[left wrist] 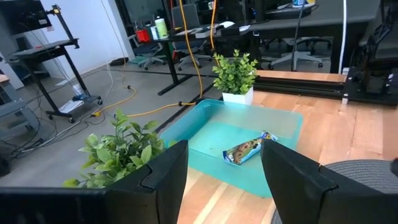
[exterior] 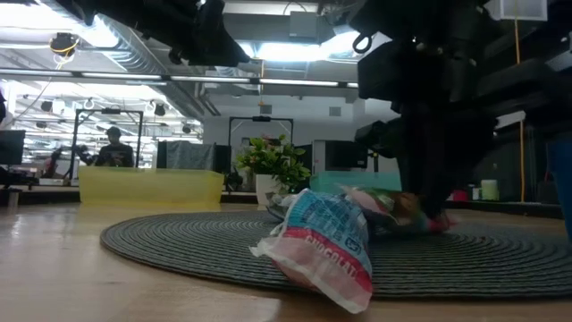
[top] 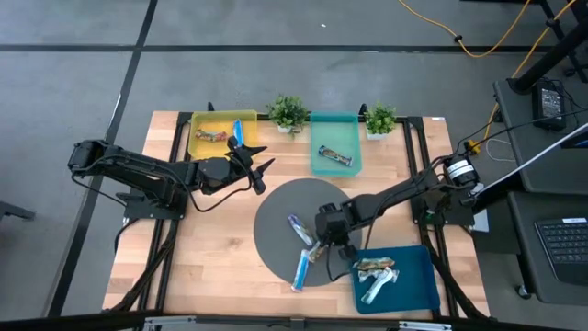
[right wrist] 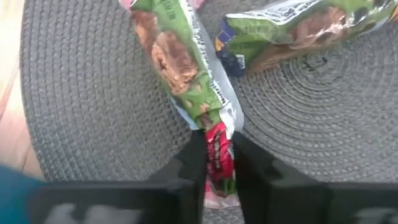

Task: Pick and place Granola Bars by type
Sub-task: Put the red granola bar into the yellow bin

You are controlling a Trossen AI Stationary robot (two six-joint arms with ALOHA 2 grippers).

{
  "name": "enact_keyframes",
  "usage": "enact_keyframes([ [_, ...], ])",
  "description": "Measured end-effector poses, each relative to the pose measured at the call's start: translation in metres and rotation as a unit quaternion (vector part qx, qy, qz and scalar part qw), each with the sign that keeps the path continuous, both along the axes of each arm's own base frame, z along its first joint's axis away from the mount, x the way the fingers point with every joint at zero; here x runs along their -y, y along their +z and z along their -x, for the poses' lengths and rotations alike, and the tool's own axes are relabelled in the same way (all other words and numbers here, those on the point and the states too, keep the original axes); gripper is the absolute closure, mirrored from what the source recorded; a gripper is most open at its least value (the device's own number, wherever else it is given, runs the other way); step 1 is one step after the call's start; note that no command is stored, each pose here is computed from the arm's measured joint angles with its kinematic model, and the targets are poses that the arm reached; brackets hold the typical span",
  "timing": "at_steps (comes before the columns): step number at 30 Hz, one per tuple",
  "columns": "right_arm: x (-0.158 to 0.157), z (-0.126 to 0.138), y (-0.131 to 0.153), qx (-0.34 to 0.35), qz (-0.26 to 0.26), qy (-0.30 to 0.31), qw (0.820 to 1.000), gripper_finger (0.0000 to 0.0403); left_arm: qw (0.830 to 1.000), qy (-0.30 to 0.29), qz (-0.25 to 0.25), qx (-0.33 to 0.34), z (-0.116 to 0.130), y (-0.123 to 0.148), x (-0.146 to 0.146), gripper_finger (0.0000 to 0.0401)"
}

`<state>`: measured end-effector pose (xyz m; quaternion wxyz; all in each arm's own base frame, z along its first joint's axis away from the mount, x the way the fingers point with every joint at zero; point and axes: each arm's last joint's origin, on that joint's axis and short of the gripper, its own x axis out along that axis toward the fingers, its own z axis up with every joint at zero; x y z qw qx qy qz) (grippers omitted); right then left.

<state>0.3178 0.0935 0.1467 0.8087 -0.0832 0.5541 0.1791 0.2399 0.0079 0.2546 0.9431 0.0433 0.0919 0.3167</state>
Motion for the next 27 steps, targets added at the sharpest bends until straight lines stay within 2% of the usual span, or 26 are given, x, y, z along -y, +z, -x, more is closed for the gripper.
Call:
enact_keyframes([
  [5,0.006,-0.001,0.004,0.002,-0.002,-0.023,1.000,0.0373,1.000,-0.003,0.001,0.000,0.000,0.000,0.000,0.0206],
  [12,0.010,0.008,0.031,0.031,0.013,-0.046,0.998,0.0353,1.000,-0.003,0.001,0.000,0.000,0.000,0.000,0.0205],
  [20,0.020,0.024,0.081,0.128,0.047,-0.091,0.987,0.0375,1.000,-0.009,0.002,0.000,0.000,0.000,0.000,0.0205],
  [23,0.028,0.031,0.097,0.154,0.051,-0.127,0.979,0.0371,0.999,-0.032,0.005,-0.002,-0.001,0.000,0.002,0.0207],
  [27,0.041,0.038,0.114,0.186,0.063,-0.174,0.965,0.0360,0.995,-0.095,0.004,-0.009,-0.003,-0.001,0.005,0.0205],
])
